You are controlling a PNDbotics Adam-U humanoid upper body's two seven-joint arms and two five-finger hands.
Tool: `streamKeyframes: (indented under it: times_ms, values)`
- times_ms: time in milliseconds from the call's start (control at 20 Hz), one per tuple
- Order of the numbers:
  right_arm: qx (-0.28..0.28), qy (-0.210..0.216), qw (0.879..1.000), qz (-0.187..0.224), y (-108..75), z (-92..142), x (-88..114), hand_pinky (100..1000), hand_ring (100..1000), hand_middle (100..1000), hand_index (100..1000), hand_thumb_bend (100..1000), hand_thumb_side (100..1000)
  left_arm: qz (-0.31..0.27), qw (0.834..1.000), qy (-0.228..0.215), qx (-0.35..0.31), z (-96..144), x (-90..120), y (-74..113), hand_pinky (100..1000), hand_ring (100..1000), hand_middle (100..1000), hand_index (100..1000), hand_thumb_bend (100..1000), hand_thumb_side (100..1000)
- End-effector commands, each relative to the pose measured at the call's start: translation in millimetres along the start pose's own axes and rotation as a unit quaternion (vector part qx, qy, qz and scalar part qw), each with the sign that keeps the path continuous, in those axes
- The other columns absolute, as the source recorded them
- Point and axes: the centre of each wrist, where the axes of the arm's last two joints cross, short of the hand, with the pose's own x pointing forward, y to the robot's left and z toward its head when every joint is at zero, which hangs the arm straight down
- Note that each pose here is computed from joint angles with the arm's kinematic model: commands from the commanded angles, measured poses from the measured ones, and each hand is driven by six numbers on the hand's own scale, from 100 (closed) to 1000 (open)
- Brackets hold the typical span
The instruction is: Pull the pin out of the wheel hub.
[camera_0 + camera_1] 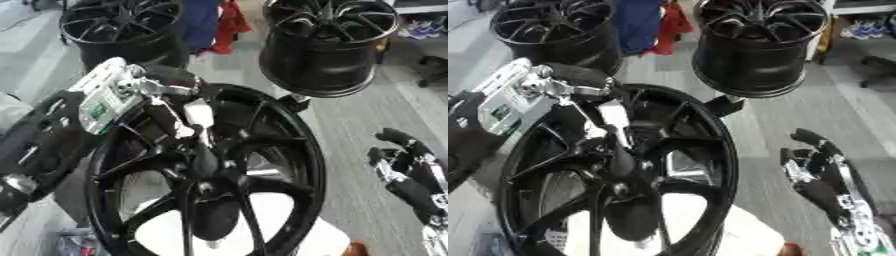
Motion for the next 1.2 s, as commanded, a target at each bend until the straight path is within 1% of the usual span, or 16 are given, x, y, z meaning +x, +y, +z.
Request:
streamKeyframes:
  times_ms: [50, 100, 300, 350, 500, 700, 800, 1000, 1100, 1200]
  values:
    - [0.000, -0.008, 1.000, 0.007, -5.4, -3, 5, 628, 654, 782, 834, 246, 235, -0.059, 0.995, -0.045, -0.064, 5, -2, 6.8, 371, 558, 705, 767, 100, 268]
    - [0.000, -0.008, 1.000, 0.007, -5.5, -3, 5, 629, 654, 782, 834, 246, 235, -0.059, 0.995, -0.046, -0.063, 6, -2, 7.3, 350, 538, 688, 758, 100, 237]
    - [-0.001, -0.007, 1.000, 0.008, -5.7, -3, 4, 629, 654, 782, 834, 245, 237, -0.059, 0.996, -0.050, -0.047, 13, -2, 15.3, 290, 492, 636, 726, 100, 176]
    - [-0.001, -0.007, 1.000, 0.008, -5.8, -3, 4, 629, 654, 782, 834, 245, 237, -0.059, 0.996, -0.051, -0.041, 16, -2, 19.1, 282, 487, 626, 721, 100, 174]
    - [-0.001, -0.006, 1.000, 0.008, -6.0, -2, 4, 629, 654, 782, 834, 245, 237, -0.061, 0.997, -0.052, -0.023, 25, 0, 30.9, 268, 478, 609, 707, 100, 218]
    - [0.000, -0.004, 1.000, 0.009, -6.3, -1, 3, 629, 654, 782, 835, 245, 238, -0.068, 0.996, -0.049, 0.000, 40, 2, 47.7, 265, 479, 604, 703, 100, 225]
    - [-0.001, -0.003, 1.000, 0.009, -6.9, -1, 3, 629, 654, 783, 835, 245, 237, -0.074, 0.996, -0.041, 0.013, 52, 1, 57.1, 265, 481, 605, 704, 100, 219]
    - [-0.004, 0.001, 1.000, 0.012, -8.8, 2, 1, 629, 654, 782, 835, 245, 237, -0.080, 0.996, -0.009, 0.045, 89, -3, 73.2, 267, 487, 607, 708, 100, 192]
    - [-0.006, 0.003, 1.000, 0.013, -9.6, 3, 0, 629, 654, 783, 835, 245, 238, -0.073, 0.996, 0.014, 0.058, 110, -8, 74.5, 268, 489, 607, 709, 100, 185]
    - [-0.007, 0.005, 1.000, 0.014, -10.2, 3, -1, 629, 653, 782, 835, 245, 238, -0.060, 0.995, 0.043, 0.069, 132, -15, 67.9, 267, 488, 606, 708, 100, 183]
